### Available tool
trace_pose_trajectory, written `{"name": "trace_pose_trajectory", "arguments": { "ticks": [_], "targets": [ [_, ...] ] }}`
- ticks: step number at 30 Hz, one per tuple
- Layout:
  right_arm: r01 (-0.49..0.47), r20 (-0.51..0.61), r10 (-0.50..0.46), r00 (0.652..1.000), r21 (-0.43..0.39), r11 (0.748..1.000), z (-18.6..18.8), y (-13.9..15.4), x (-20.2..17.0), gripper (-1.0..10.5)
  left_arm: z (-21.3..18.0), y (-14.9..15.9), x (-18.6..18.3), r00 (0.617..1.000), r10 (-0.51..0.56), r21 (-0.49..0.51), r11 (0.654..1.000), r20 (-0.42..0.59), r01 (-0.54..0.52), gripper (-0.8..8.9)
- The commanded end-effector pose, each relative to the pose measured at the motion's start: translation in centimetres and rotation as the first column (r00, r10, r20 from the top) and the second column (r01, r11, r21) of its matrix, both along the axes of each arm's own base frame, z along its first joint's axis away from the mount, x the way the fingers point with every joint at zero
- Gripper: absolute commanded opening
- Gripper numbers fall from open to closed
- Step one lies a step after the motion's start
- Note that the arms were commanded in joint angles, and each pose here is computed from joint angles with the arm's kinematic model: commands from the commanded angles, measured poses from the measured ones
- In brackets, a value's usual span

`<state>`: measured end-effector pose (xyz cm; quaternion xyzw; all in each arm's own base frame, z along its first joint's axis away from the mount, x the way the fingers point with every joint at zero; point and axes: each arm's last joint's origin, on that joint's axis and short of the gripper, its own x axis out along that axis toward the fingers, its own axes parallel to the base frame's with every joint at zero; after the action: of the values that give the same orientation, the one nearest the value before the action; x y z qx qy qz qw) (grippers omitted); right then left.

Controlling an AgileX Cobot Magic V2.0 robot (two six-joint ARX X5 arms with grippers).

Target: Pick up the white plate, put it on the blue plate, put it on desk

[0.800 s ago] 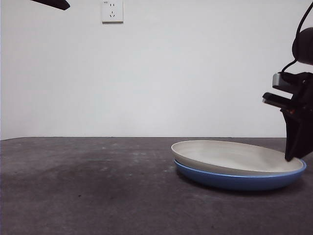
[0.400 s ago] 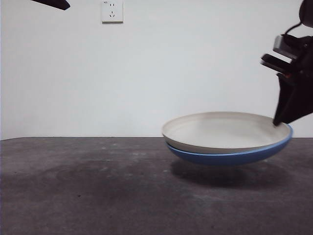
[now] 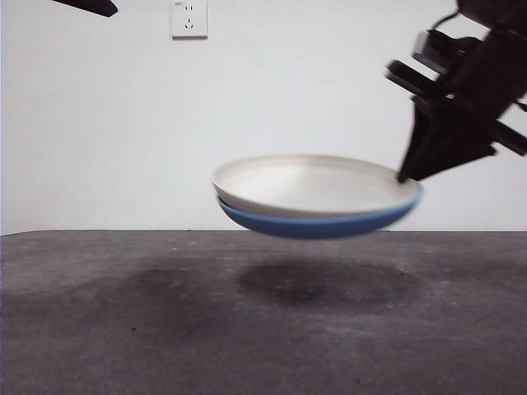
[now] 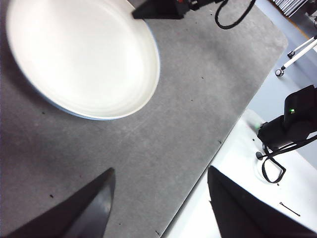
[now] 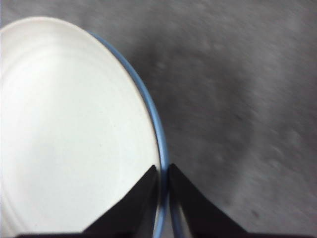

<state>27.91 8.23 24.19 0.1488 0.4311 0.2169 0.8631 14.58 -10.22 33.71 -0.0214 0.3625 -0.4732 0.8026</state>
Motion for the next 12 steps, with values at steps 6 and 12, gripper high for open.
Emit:
{"name": "trace_pose_trajectory", "arguments": {
  "ticks": [6, 12],
  "targets": [
    [-0.014, -0.046, 0.015, 0.999, 0.019, 1.0, -1.3, 3.3, 2.1, 0.1, 0.2, -0.2, 0.1, 1.0, -0.017, -0.001, 1.0, 0.017, 0.017, 3.03],
    [-0.033, -0.088, 0.035, 0.996, 0.018, 0.999, -3.2, 5.4, 3.8, 0.1, 0.2, -0.2, 0.1, 1.0, -0.017, -0.002, 1.0, 0.016, 0.017, 3.03]
  ]
}}
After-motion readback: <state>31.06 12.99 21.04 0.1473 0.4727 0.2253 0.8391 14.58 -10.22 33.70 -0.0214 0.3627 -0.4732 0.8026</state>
